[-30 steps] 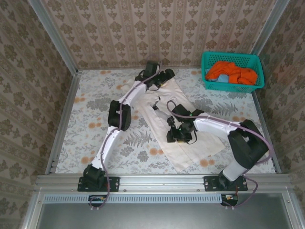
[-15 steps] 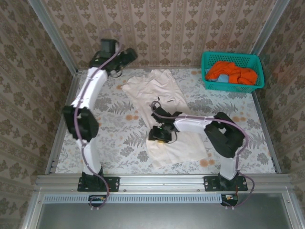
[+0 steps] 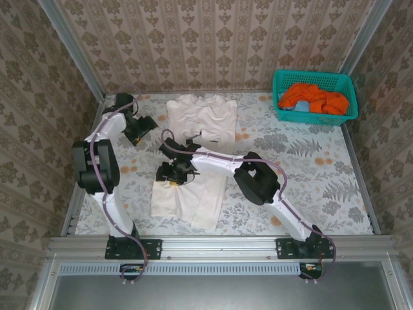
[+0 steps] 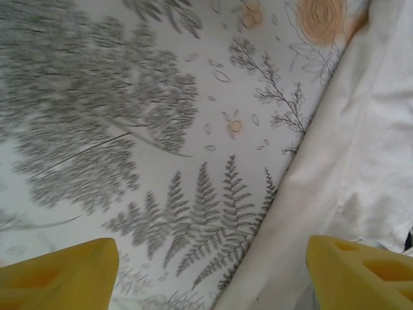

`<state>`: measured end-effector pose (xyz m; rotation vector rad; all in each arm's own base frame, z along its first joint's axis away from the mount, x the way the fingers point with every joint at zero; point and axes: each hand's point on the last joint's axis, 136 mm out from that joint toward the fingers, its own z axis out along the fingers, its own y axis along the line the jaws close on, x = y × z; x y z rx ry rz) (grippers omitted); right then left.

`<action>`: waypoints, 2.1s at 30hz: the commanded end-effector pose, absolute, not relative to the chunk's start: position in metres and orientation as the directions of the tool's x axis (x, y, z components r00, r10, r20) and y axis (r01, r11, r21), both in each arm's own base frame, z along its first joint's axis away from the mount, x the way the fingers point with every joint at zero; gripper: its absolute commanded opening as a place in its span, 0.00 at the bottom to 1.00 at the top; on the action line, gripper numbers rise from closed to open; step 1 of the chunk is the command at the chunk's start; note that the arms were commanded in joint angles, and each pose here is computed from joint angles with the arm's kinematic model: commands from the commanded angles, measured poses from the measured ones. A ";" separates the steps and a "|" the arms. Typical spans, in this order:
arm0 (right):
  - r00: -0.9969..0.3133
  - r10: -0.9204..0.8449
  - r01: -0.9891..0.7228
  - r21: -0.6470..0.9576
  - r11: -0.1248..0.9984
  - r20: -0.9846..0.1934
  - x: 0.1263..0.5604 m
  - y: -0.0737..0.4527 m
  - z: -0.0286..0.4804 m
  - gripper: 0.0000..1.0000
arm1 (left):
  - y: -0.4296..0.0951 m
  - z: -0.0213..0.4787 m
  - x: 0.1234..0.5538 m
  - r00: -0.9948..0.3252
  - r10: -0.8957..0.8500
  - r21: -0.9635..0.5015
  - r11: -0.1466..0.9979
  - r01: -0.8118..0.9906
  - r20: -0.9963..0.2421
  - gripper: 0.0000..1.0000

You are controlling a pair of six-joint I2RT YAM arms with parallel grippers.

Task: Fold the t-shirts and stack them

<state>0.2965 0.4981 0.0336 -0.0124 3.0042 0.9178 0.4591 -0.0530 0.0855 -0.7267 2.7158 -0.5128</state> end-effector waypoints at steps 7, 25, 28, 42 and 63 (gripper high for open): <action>-0.985 -0.083 -0.150 0.510 0.847 -0.151 0.301 0.458 0.086 0.58 | -0.126 0.073 0.491 -0.938 -0.300 -0.475 0.860 -0.187 -0.173 0.75; -0.903 0.344 0.239 0.362 0.901 -0.259 0.488 0.219 0.075 0.39 | -0.157 0.012 0.531 -0.967 -0.210 -0.275 0.947 -0.164 -0.145 0.54; -0.919 0.294 0.201 0.328 0.923 -0.263 0.514 0.220 0.056 0.37 | -0.152 0.005 0.538 -0.966 -0.218 -0.243 0.953 -0.179 -0.141 0.54; -0.911 0.319 0.167 0.473 0.865 -0.261 0.589 0.258 0.027 0.49 | -0.117 0.021 0.606 -0.876 -0.389 -0.343 0.895 -0.285 -0.286 0.64; -0.955 0.021 -0.039 0.195 0.980 -0.296 0.475 0.170 0.201 0.67 | -0.080 0.165 0.453 -0.875 -0.395 -0.399 0.876 -0.269 -0.279 0.79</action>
